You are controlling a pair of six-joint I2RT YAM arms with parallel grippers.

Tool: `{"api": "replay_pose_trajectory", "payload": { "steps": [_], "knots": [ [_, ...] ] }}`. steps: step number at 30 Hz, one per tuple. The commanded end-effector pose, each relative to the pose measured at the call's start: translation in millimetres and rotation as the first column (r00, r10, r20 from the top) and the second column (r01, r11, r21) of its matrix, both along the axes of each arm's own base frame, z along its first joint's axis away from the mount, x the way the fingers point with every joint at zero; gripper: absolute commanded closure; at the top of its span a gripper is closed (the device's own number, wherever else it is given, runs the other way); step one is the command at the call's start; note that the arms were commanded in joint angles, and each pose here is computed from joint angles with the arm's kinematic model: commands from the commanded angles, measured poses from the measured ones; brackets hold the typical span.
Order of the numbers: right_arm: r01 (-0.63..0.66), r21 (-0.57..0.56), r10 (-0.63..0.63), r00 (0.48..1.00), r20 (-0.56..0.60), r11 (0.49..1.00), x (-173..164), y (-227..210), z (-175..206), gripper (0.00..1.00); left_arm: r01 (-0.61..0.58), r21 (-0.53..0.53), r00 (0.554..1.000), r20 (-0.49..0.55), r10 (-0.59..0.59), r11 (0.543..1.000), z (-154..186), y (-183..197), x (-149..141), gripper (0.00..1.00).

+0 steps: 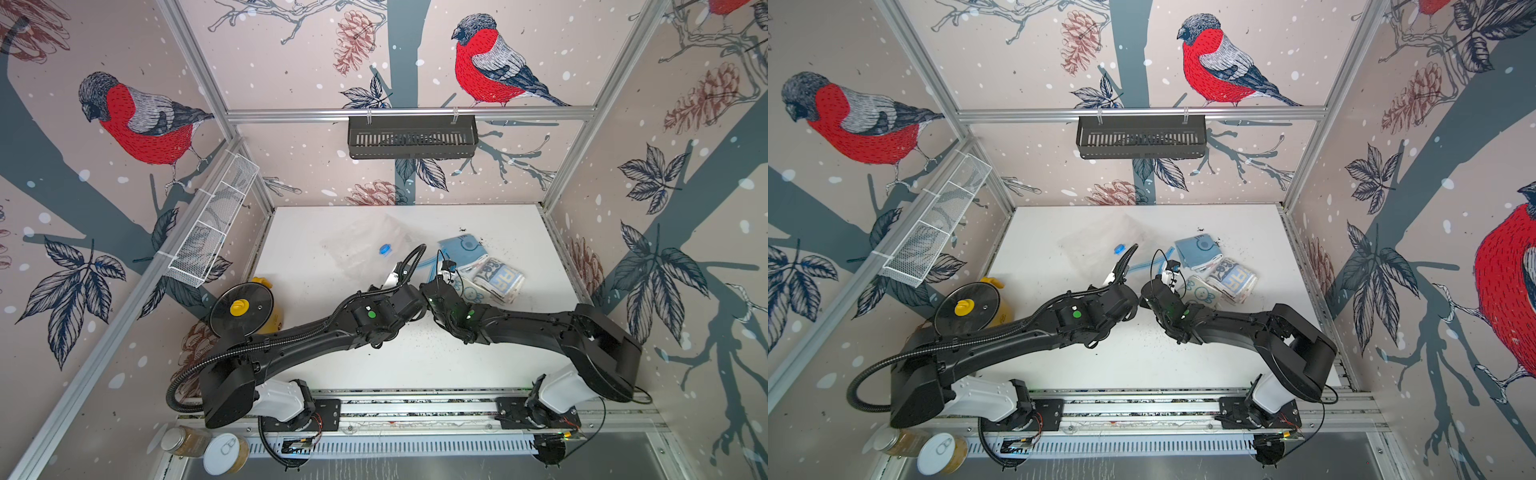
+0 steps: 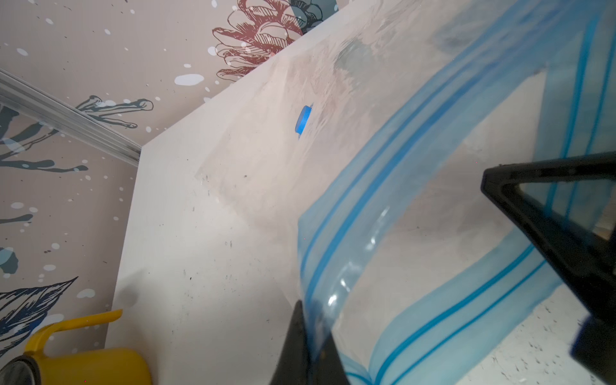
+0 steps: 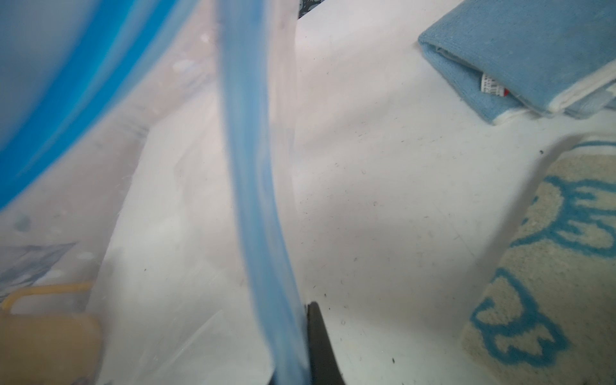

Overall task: Place the folded towel into the vacuum bag
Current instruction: Open the vacuum bag at the center of the board.

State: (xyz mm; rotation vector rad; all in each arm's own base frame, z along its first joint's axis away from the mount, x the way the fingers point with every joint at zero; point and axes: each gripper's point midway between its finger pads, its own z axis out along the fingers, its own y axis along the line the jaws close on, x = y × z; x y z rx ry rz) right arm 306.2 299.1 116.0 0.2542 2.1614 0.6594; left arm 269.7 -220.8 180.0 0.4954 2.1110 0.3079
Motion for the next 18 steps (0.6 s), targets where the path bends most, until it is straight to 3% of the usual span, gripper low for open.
{"api": "replay_pose_trajectory", "payload": {
  "steps": [1, 5, 11, 14, 18],
  "knots": [
    [0.036, -0.031, -0.037, 0.999, -0.013, 0.999, 3.4, -6.8, -5.3, 0.95, -0.029, 0.068, 0.996, 0.089, 0.023, 0.997, 10.7, 7.8, 1.4, 1.0],
    [-0.02, -0.002, 0.02, 1.0, -0.005, 1.0, 1.9, 4.7, -2.7, 0.81, 0.008, 0.107, 0.996, 0.084, -0.017, 0.994, 0.4, 0.7, -4.8, 1.0],
    [-0.112, 0.05, 0.111, 0.994, 0.017, 0.992, -9.5, 7.6, 15.3, 0.41, 0.024, 0.094, 1.0, 0.015, -0.025, 0.995, -21.0, 0.2, -5.4, 1.0],
    [-0.15, 0.046, 0.15, 0.989, -0.005, 0.988, -18.3, 3.4, 20.1, 0.32, 0.012, 0.058, 0.999, -0.035, -0.01, 0.998, -30.7, 3.4, -1.0, 1.0],
    [-0.176, 0.031, 0.177, 0.983, -0.039, 0.984, -34.2, -11.8, 24.9, 0.3, 0.0, 0.019, 0.997, -0.076, 0.001, 1.0, -37.8, 7.4, 7.3, 1.0]
  ]
}}
